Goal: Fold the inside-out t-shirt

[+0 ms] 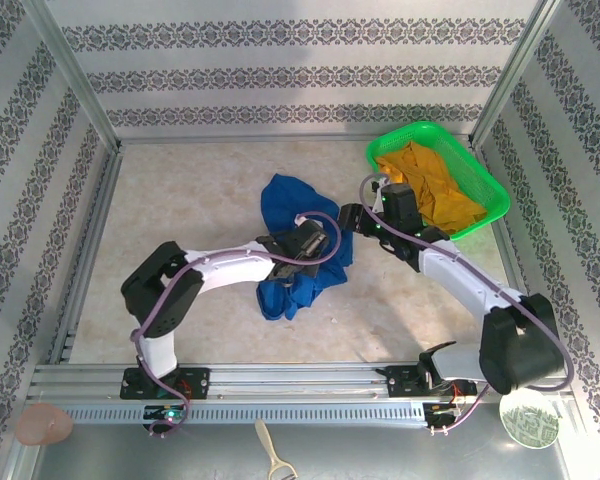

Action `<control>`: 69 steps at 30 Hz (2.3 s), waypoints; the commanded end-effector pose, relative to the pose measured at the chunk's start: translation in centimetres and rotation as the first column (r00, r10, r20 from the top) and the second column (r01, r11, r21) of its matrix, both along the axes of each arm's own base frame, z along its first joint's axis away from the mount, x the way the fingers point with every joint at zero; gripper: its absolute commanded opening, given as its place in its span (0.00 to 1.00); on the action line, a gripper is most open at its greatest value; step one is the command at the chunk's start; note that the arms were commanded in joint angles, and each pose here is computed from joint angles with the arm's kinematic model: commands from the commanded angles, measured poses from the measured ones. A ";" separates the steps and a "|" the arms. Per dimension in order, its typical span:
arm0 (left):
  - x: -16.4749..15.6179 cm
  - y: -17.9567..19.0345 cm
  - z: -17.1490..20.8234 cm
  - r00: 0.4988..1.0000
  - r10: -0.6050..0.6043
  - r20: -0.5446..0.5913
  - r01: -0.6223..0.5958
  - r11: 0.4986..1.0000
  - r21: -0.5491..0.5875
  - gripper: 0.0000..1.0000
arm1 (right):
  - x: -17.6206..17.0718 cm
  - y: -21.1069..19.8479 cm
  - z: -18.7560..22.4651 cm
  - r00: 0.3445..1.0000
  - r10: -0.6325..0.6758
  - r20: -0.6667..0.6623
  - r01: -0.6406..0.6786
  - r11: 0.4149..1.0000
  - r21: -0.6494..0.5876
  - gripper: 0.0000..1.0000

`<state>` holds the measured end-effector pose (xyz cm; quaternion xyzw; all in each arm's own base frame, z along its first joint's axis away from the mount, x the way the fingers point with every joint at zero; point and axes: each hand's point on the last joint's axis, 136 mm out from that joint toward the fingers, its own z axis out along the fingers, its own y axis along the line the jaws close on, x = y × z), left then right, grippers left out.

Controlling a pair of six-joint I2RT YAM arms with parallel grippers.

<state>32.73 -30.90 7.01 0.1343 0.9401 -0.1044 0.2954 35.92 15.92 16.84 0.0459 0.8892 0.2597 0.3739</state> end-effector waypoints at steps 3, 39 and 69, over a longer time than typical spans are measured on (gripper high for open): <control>1.4 5.8 10.0 0.985 0.120 0.127 -0.084 0.962 -0.259 0.00 | -0.6 -0.1 -0.3 1.000 -0.005 -0.001 0.005 0.999 0.035 0.72; 5.3 18.5 3.7 0.925 0.368 -0.089 -0.379 0.896 -0.231 0.44 | -4.1 20.8 -8.4 0.928 0.362 -0.088 -0.362 0.932 0.020 0.70; 0.6 16.8 10.9 0.952 0.305 -0.020 -0.273 0.818 -0.507 0.00 | 0.1 17.2 -3.4 0.952 0.305 0.010 -0.303 0.940 0.160 0.74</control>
